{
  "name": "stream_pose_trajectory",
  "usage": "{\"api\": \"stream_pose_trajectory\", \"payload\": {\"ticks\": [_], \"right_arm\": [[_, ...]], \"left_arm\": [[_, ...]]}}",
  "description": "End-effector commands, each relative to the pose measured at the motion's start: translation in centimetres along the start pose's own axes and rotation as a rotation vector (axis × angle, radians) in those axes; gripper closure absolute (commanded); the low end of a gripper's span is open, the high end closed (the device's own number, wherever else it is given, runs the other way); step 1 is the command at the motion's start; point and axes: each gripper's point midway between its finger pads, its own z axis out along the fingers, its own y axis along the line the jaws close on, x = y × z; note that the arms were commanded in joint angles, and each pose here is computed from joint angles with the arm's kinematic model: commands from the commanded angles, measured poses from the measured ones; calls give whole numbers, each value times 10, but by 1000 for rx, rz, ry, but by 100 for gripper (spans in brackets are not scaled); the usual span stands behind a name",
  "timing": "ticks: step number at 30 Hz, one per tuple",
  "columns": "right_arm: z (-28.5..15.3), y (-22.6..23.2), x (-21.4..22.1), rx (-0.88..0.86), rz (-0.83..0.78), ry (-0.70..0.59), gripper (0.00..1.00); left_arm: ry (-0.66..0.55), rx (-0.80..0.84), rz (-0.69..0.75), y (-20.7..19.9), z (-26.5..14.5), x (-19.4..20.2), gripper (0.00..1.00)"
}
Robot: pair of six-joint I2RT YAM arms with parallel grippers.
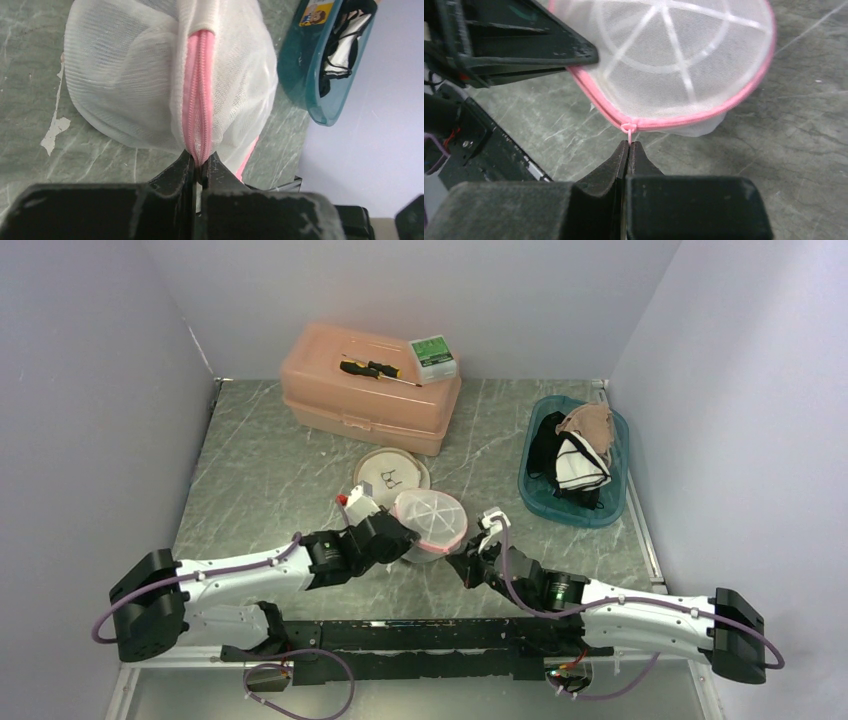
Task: Unzip the laundry bag and remove the bra
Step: Unzip the laundry bag at the center of the board.
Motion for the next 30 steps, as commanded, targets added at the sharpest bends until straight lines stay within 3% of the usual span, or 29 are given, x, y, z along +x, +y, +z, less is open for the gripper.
{"api": "stream_pose_trajectory", "payload": {"ticks": [1,8,16,23,26,30], "right_arm": [[-1,-21,-12,128,38,-47,100],[4,-52,-17,234,119,-58,100],[-17,-18,-65,75,13,-176,100],[-25,2,-66,1,-48,-129,100],[-22,6,-59,-21,-31,-118,100],[-16,13,-44,-56,1,-96,100]], "left_arm": [[-26,48,31,-13,-14,-18,97],[27,123,95,-16,-34,-25,97],[151,276,331,-42,-45,-33,97],[239,502,528,-94,-57,-48,97],[259,469,541,-83,-45,-45,97],[288,428,452,-48,-23,-37,95]]}}
